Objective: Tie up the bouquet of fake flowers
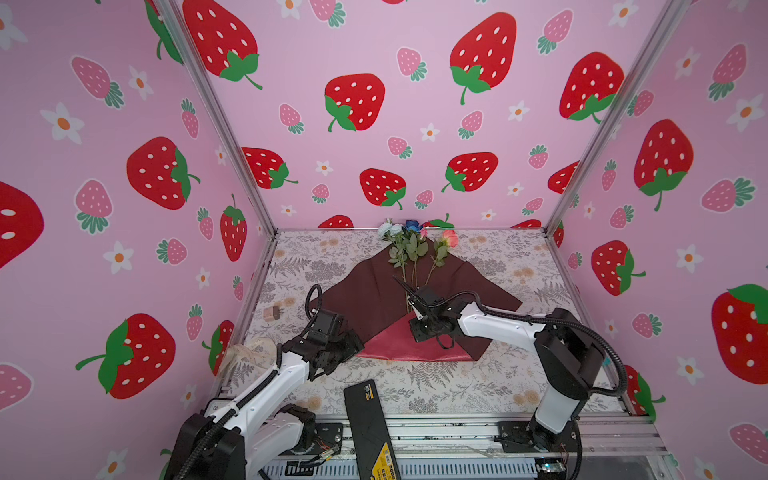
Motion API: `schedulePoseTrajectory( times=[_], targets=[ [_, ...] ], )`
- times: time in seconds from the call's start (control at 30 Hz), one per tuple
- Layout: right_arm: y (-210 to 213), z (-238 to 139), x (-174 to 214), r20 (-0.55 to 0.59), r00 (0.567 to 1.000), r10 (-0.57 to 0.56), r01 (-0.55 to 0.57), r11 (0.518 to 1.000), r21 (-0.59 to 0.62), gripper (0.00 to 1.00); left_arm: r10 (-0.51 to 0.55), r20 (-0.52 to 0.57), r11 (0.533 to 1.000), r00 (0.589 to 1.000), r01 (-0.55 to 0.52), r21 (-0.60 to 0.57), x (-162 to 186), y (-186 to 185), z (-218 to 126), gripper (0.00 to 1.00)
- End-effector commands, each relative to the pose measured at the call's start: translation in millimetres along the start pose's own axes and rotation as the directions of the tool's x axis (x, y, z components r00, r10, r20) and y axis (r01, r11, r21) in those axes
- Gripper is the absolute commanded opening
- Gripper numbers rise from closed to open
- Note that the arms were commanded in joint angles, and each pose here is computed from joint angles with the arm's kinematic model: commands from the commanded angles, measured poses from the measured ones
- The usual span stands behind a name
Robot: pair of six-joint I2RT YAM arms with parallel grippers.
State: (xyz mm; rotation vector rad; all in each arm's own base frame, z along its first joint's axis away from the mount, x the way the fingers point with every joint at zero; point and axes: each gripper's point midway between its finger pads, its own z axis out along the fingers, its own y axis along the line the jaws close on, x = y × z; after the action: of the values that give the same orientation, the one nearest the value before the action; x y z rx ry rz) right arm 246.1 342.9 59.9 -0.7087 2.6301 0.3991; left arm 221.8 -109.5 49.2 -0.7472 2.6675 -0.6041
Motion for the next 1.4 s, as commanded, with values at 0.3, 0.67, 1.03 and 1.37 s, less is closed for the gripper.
schedulePoseTrajectory(
  times=[0.3, 0.67, 1.03, 1.37],
  targets=[
    [3, 15, -7, 0.004, 1.000, 0.011, -0.011, 1.000, 0.003, 0.32, -0.080, -0.021, 0.987, 0.997, 0.083, 0.135, -1, -19, 26, 0.87],
    [5, 21, -15, 0.022, 1.000, 0.021, -0.021, 1.000, -0.010, 0.31, -0.132, 0.168, 0.970, 0.977, 0.092, 0.225, -28, -21, 19, 0.84],
    [9, 26, -16, 0.011, 0.999, 0.031, -0.030, 0.998, -0.048, 0.31, -0.064, 0.368, 0.968, 0.928, -0.032, 0.248, -71, -47, -6, 0.77],
    [20, 26, -17, 0.008, 1.000, 0.024, -0.023, 0.993, -0.113, 0.28, -0.018, 0.443, 0.990, 0.897, -0.045, 0.130, -88, -35, -1, 0.69]
  ],
)
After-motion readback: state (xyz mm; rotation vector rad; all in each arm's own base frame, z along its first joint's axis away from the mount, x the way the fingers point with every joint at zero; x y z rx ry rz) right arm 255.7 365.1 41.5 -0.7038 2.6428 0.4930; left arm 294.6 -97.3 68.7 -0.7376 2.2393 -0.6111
